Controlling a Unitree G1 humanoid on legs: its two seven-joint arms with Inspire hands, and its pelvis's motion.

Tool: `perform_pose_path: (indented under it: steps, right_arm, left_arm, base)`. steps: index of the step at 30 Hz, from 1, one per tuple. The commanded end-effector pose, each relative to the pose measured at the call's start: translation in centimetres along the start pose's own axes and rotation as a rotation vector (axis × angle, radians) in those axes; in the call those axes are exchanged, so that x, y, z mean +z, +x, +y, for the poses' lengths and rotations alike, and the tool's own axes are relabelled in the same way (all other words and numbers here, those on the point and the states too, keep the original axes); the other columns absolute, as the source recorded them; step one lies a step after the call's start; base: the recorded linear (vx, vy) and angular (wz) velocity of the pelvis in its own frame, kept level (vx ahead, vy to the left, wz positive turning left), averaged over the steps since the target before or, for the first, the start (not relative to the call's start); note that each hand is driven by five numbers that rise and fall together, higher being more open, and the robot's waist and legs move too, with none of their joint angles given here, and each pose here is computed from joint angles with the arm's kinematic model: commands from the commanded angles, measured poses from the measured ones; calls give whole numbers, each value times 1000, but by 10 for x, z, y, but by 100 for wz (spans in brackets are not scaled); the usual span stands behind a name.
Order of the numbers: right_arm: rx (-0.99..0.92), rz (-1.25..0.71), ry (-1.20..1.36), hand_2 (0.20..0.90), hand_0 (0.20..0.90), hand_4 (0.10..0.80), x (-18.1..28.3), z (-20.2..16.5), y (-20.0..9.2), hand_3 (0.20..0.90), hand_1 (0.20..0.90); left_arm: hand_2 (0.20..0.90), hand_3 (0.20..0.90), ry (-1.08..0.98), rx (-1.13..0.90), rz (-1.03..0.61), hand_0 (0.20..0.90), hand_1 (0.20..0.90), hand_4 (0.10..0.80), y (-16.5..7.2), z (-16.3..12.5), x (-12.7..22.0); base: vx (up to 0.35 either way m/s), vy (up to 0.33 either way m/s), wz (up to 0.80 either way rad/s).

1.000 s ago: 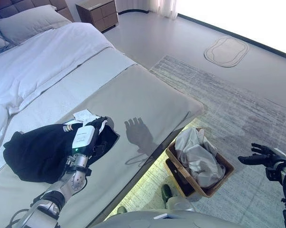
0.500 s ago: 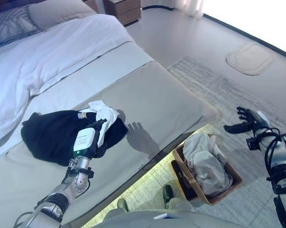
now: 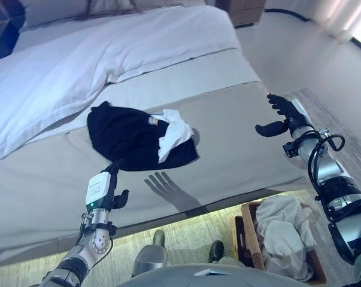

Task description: Pick up the clothes from the bed and place them into the basket

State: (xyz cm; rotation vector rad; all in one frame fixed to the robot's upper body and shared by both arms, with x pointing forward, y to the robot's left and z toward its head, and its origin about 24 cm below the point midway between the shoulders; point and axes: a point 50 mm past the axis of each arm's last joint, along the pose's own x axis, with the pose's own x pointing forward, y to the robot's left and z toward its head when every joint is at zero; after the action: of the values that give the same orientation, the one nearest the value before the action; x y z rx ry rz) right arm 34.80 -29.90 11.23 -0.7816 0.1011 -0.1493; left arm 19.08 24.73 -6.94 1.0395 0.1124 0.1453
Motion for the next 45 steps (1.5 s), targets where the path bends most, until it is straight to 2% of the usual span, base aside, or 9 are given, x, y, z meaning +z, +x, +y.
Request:
perform_pose_path:
  steps: [1,7,12,21,45]
  right_arm:
    - [-211,-238,-111,900,900,800,78,-53,20,900,900]
    - [-278,-296,-303,900,900,800,115,-74,25,900,900]
    - [-392,-316,-450,900,900,800,144,-89,29,900,900]
    - [-496,-296,-552,900,900,800,168,-112,29,900,900]
    - [-490,-123,-583,900,900,800,175,-133,36,900,900]
  left_arm:
    - [900,900,-36,179,-117,900,900,800,25,33,15]
    - [900,900,-10,134,-210,900,900,800,30,40,22]
    - [900,900,-34,221,-309,900,900,800,36,51,38]
    - [900,900,-80,323,-366,900,900,800,38,76,46]
    - [900,900,-237,449,-531,900,900,800,37,104,79]
  base:
    - [-135,12,43]
    - [-63,28,31]
    - [-26,52,26]
    - [11,19,18]
    - [-14,16,2]
